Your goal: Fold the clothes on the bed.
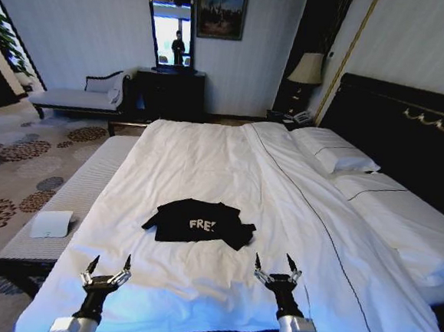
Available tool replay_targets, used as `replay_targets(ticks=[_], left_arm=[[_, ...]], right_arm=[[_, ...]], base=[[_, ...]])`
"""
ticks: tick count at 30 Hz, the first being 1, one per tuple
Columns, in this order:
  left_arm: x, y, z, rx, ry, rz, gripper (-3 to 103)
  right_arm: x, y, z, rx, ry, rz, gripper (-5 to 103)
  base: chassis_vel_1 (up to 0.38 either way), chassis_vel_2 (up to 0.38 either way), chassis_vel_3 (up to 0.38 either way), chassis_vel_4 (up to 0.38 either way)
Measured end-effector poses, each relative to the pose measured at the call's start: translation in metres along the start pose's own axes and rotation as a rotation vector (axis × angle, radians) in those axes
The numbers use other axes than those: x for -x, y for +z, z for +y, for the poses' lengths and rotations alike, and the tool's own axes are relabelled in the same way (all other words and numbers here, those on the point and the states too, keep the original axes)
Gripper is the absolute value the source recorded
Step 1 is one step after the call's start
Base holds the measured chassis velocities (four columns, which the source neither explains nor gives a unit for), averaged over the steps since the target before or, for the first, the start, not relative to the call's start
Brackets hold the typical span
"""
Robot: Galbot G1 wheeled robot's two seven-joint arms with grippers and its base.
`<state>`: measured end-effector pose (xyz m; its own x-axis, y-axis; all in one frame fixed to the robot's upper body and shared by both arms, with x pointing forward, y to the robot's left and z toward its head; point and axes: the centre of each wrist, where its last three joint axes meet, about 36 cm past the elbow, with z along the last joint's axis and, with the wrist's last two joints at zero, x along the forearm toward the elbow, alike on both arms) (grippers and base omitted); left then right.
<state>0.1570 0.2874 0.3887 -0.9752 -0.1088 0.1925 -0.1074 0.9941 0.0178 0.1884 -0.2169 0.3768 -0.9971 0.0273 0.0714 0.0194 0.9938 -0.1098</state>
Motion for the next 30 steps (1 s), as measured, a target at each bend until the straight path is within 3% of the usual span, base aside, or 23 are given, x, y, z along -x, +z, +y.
replay_targets(ticks=[2,8,13,16,20,22,24,28,29,30], left_arm=[[0.000,0.002,0.001,0.001,-0.003,0.004,100],[-0.001,0.007,0.003,-0.002,-0.019,0.016,100],[-0.005,0.015,0.002,-0.015,-0.027,0.037,100],[-0.011,0.023,0.001,-0.022,-0.033,0.054,100],[-0.013,0.025,-0.003,-0.036,-0.022,0.052,100],[-0.012,0.023,-0.005,-0.046,0.000,0.031,100],[-0.010,0.021,-0.006,-0.048,0.010,0.018,100],[0.000,0.010,-0.010,-0.039,0.060,-0.034,100],[0.000,0.010,-0.010,-0.039,0.060,-0.034,100],[0.002,0.009,-0.010,-0.035,0.067,-0.039,100]], right_arm=[[0.003,0.002,0.002,0.034,0.019,-0.016,100],[0.012,0.003,-0.016,0.018,-0.025,-0.006,100],[0.037,0.002,-0.035,0.096,-0.047,0.044,100],[0.074,-0.006,-0.059,0.228,-0.062,0.098,100],[0.119,-0.028,-0.086,0.268,-0.143,0.119,100],[0.149,-0.039,-0.094,0.349,-0.218,0.157,100],[0.160,-0.041,-0.094,0.380,-0.241,0.169,100],[0.221,-0.057,-0.072,0.563,-0.401,0.257,100],[0.221,-0.057,-0.072,0.563,-0.401,0.257,100],[0.232,-0.060,-0.065,0.611,-0.432,0.275,100]], base=[[0.000,0.000,0.000,0.000],[0.000,0.000,0.000,0.000],[0.000,0.000,0.000,0.000],[0.000,0.000,0.000,0.000],[0.000,0.000,0.000,0.000],[0.000,0.000,0.000,0.000],[0.000,0.000,0.000,0.000],[0.000,0.000,0.000,0.000],[0.000,0.000,0.000,0.000],[0.000,0.000,0.000,0.000]])
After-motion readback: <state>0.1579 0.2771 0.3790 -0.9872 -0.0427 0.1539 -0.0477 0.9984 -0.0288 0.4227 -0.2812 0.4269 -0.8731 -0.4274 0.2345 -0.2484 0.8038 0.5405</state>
